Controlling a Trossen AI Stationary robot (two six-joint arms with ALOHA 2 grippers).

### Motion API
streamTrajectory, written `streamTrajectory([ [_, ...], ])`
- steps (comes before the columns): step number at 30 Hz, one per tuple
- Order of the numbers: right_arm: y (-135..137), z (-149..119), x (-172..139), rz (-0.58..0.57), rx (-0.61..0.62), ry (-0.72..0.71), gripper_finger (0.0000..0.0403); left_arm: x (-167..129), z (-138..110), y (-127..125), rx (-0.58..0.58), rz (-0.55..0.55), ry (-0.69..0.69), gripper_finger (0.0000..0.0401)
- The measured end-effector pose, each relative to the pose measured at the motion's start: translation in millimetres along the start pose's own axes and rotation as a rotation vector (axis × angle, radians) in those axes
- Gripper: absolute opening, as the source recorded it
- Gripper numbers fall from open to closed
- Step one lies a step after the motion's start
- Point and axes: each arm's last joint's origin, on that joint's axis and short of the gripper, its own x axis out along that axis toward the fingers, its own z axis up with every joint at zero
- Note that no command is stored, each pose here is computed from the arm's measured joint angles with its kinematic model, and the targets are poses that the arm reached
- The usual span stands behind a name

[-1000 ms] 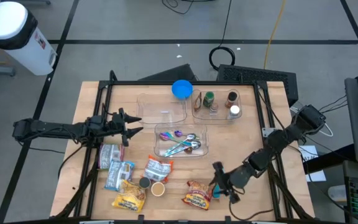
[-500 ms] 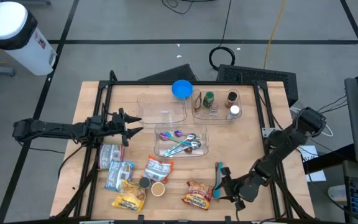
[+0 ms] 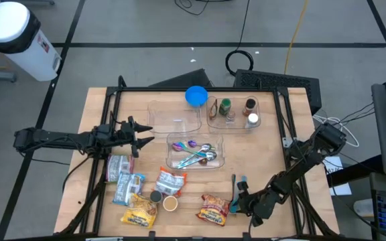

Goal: Pick & Place Food Item
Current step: Put the blue spoon into the bottom transparent bin

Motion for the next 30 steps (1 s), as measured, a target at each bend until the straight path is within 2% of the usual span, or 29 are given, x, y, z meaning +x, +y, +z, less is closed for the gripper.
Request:
streamTrajectory([
  [11, 0.7, 3.4, -3.5, 0.023, -0.005, -0.009, 0.0013, 0.0, 0.0, 0.0, 0.0, 0.0, 0.0, 0.0241],
  [18, 1.6, 21.2, -26.4, 0.068, 0.011, -0.092, 0.0004, 0.0, 0.0, 0.0, 0.0, 0.0, 0.0, 0.0241],
  [23, -5.8, 39.8, -43.6, -0.022, -0.007, -0.231, 0.0003, 0.0, 0.1, 0.0, 0.0, 0.0, 0.0, 0.0241],
  [30, -34.8, 74.2, -56.4, -0.196, -0.073, -0.454, 0.0003, 0.0, 0.0, 0.0, 0.0, 0.0, 0.0, 0.0241],
])
